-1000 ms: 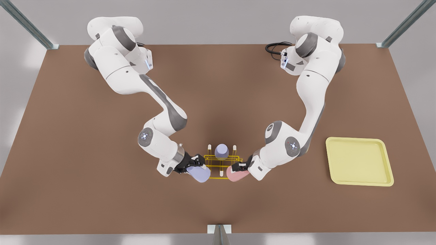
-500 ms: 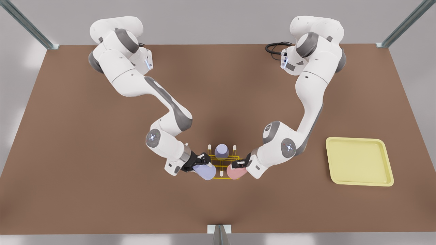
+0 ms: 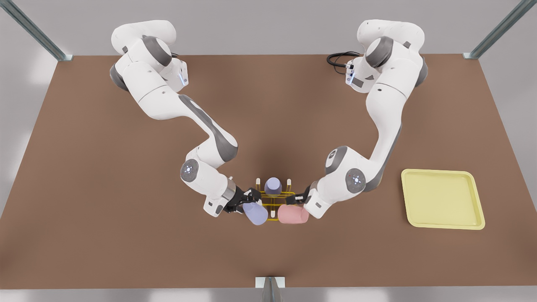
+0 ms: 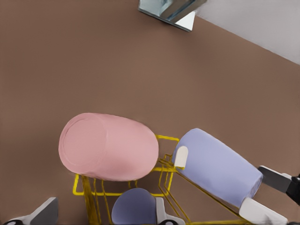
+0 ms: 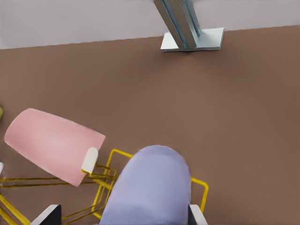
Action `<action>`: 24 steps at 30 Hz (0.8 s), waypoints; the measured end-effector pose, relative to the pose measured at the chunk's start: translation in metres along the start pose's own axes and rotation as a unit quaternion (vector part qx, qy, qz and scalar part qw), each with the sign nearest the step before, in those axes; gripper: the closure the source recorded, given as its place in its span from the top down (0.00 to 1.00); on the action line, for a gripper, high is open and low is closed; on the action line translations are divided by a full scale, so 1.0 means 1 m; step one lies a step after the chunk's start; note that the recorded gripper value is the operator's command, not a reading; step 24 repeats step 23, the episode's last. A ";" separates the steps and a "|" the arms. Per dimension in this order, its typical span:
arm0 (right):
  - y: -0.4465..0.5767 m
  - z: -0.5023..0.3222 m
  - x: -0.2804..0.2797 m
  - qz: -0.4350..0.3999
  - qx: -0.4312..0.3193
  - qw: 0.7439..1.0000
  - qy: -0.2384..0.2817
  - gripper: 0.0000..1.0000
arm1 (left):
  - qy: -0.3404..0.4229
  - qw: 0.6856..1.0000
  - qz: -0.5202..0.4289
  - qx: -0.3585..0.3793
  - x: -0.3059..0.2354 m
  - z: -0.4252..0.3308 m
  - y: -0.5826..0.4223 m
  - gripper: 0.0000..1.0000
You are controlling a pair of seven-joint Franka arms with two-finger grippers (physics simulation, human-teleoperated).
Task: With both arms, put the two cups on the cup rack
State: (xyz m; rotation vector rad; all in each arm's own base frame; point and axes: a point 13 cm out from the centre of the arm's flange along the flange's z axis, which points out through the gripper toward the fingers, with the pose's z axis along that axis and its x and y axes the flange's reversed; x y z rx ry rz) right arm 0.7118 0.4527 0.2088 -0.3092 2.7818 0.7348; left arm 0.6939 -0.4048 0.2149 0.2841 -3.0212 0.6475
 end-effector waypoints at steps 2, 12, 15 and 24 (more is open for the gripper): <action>0.000 -0.009 -0.008 0.000 -0.001 1.000 -0.006 1.00 | -0.002 1.000 -0.002 0.013 0.007 -0.019 -0.023 1.00; -0.313 -0.296 -0.035 0.028 0.337 0.939 0.063 1.00 | -0.067 0.992 -0.033 -0.102 -0.012 -0.255 0.065 1.00; -0.280 -0.409 -0.004 0.037 0.359 0.930 0.075 1.00 | -0.039 0.976 -0.037 -0.212 0.053 -0.279 0.129 1.00; -0.260 -0.448 0.105 0.066 0.312 0.933 0.166 1.00 | -0.005 0.980 -0.029 -0.197 0.093 -0.315 0.164 1.00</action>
